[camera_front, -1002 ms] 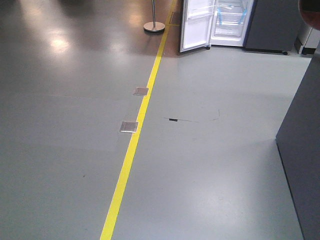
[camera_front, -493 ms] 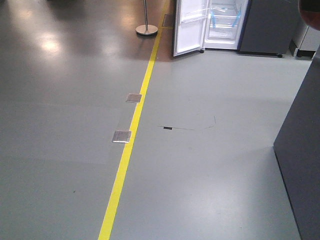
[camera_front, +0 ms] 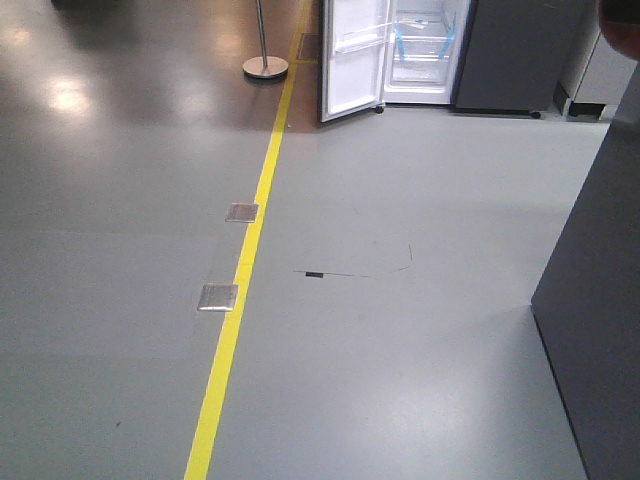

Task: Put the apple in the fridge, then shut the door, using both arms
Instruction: 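Hold the apple in the right gripper while driving toward the fridge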

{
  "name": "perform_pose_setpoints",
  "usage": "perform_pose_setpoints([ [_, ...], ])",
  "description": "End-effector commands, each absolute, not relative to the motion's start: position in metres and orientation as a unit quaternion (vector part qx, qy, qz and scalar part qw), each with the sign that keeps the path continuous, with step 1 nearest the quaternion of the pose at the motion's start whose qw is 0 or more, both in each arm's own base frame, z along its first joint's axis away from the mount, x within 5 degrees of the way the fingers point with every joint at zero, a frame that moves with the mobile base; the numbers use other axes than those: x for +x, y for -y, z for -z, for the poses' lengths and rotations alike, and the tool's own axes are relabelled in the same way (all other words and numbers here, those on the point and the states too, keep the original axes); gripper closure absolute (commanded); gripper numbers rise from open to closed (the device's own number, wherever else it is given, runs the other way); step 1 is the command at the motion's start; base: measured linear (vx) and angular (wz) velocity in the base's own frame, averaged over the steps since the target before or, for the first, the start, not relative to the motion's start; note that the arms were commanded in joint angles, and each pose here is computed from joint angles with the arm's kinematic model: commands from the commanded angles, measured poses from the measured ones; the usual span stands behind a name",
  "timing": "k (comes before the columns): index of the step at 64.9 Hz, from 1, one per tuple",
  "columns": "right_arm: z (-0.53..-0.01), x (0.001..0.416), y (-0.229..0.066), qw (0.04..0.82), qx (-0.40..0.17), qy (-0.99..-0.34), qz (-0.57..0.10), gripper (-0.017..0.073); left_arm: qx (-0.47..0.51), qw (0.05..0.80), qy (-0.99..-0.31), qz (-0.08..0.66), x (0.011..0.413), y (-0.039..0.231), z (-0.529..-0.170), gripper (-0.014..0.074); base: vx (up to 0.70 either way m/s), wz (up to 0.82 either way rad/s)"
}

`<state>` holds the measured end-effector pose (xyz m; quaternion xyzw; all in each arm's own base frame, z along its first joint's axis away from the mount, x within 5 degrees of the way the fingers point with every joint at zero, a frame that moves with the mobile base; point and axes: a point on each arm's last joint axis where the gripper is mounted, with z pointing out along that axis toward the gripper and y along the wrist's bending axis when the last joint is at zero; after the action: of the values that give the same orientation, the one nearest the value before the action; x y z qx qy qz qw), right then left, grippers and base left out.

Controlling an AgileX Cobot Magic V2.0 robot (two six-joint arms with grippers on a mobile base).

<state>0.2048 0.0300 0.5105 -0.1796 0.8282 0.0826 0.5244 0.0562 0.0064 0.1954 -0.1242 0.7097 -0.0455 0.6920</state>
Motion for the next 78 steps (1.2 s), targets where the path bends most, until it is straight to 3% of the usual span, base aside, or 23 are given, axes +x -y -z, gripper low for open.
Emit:
perform_pose_setpoints([
  [1, -0.5298, 0.1950, -0.0296, 0.579, -0.171, -0.793, -0.081, 0.0489, -0.120, 0.730, -0.671, 0.055, 0.0541, -0.0057, -0.2093, 0.0601, 0.20, -0.09],
  [78, -0.5298, 0.1950, -0.0296, 0.579, -0.171, -0.793, -0.081, 0.0489, -0.120, 0.730, -0.671, 0.055, 0.0541, -0.0057, -0.2093, 0.0601, 0.21, -0.03],
])
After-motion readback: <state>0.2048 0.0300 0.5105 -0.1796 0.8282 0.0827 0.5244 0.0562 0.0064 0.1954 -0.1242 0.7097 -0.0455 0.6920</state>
